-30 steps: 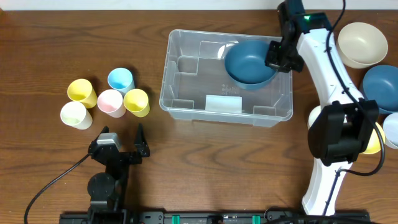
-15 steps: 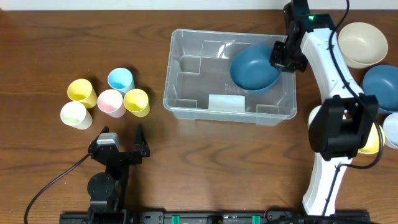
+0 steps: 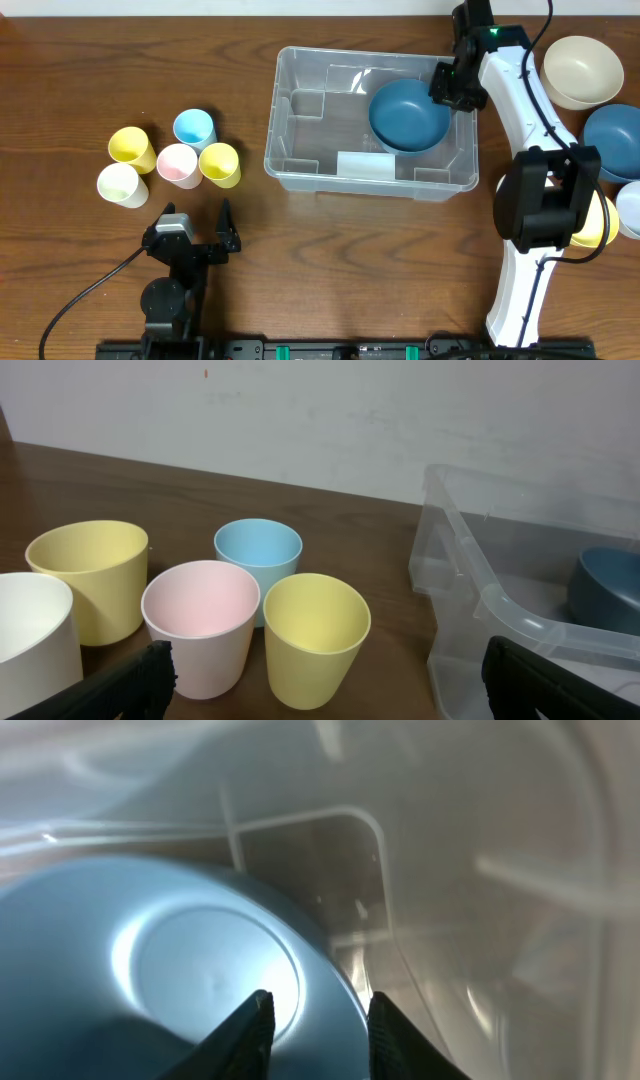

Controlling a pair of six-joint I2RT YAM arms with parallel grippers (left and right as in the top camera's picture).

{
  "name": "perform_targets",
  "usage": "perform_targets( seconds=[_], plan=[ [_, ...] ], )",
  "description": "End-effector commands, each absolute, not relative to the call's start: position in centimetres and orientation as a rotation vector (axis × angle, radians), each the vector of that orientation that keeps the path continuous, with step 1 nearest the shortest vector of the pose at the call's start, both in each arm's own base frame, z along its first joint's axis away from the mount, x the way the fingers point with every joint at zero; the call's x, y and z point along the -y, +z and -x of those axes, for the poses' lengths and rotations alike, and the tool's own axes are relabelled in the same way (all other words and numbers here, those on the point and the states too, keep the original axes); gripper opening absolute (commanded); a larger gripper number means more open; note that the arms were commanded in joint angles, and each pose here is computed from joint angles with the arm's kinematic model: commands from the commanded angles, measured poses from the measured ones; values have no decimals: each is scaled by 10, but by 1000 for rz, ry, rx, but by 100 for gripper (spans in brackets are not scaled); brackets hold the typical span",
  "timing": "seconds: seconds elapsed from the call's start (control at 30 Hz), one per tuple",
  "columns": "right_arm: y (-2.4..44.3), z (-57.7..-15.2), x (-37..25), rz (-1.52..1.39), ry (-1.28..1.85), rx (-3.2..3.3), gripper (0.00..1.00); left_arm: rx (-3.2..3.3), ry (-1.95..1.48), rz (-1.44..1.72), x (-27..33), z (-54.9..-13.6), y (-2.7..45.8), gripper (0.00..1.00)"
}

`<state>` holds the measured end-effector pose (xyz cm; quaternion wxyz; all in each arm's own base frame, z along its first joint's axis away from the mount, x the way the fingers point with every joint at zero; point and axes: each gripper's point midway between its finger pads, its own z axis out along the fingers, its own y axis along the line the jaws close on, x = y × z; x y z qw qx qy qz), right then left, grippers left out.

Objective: Pack container
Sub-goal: 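Carry the blue bowl into the clear bin and release it, then move the right gripper to the second blue bowl and grasp it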

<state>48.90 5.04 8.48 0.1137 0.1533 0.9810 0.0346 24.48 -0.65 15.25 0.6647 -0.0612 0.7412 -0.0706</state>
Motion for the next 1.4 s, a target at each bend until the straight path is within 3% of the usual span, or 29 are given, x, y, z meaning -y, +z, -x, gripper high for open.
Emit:
perform_targets(
  seconds=[0.0,0.17,0.3,0.43,0.6,0.77,0.93,1.2,1.37],
  plan=[
    [89,-496,-46,-385,97,-2855,40,-1723,-125,144,2,-244,136,98],
    [127,-505,-47,-347,125,-2787,56,-1723,-125,144,2,-244,136,98],
    [196,-514,-61,-250,256,-2662,70,-1723,-125,144,2,-244,136,98],
    [273,-509,-49,-247,236,-2511,99,-1723,-125,144,2,-244,136,98],
    [314,-473,40,-647,-92,-2390,99,-1723,-125,144,2,-244,136,98],
    [289,-415,135,-1217,-315,-2325,99,-1723,-125,144,2,-244,136,98],
    [239,-390,176,-1454,-234,-2405,99,-1722,-125,144,2,-244,136,98],
    [146,-391,194,-1292,-99,-2638,99,-1723,-125,144,2,-244,136,98],
    [112,-382,198,-1325,-110,-2659,99,-1723,-125,144,2,-244,136,98]
  ],
)
